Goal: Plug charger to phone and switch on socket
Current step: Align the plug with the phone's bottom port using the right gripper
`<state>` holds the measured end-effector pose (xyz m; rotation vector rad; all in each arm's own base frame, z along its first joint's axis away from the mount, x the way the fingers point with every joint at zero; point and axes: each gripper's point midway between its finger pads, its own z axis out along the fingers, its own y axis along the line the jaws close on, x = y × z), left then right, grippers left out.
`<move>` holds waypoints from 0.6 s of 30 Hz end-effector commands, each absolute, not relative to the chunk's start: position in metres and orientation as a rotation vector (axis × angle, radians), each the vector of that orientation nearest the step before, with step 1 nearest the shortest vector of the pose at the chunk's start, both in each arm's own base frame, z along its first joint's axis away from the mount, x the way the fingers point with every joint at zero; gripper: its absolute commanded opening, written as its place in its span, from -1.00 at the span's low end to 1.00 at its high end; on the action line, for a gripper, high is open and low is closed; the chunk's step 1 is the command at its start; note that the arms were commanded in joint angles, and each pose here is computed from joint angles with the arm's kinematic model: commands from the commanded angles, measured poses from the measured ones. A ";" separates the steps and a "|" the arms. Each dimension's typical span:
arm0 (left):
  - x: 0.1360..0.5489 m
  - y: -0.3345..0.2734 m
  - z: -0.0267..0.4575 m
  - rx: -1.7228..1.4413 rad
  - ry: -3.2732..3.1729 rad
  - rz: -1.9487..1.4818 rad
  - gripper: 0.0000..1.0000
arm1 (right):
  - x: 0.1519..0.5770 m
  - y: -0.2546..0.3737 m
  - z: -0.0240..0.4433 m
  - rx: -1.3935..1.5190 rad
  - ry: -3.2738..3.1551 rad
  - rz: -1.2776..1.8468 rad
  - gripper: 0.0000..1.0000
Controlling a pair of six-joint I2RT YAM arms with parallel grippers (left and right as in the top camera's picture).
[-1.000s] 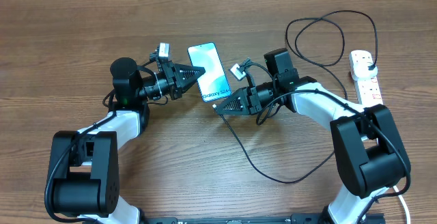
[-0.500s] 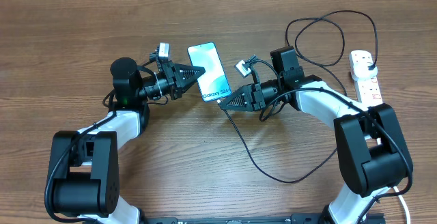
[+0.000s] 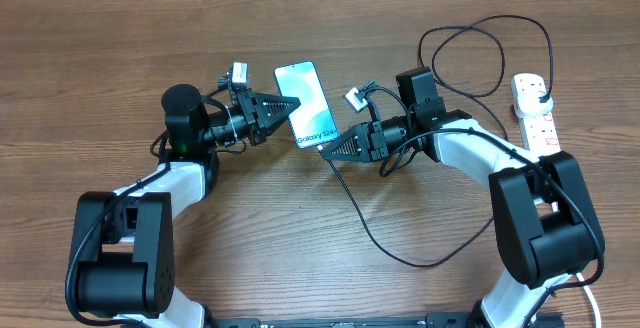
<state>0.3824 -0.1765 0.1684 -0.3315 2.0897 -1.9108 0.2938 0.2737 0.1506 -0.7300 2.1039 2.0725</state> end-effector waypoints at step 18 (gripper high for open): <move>0.384 -0.180 0.179 -0.240 2.065 -1.895 -0.91 | 0.301 0.275 0.152 -0.712 2.113 2.062 -0.92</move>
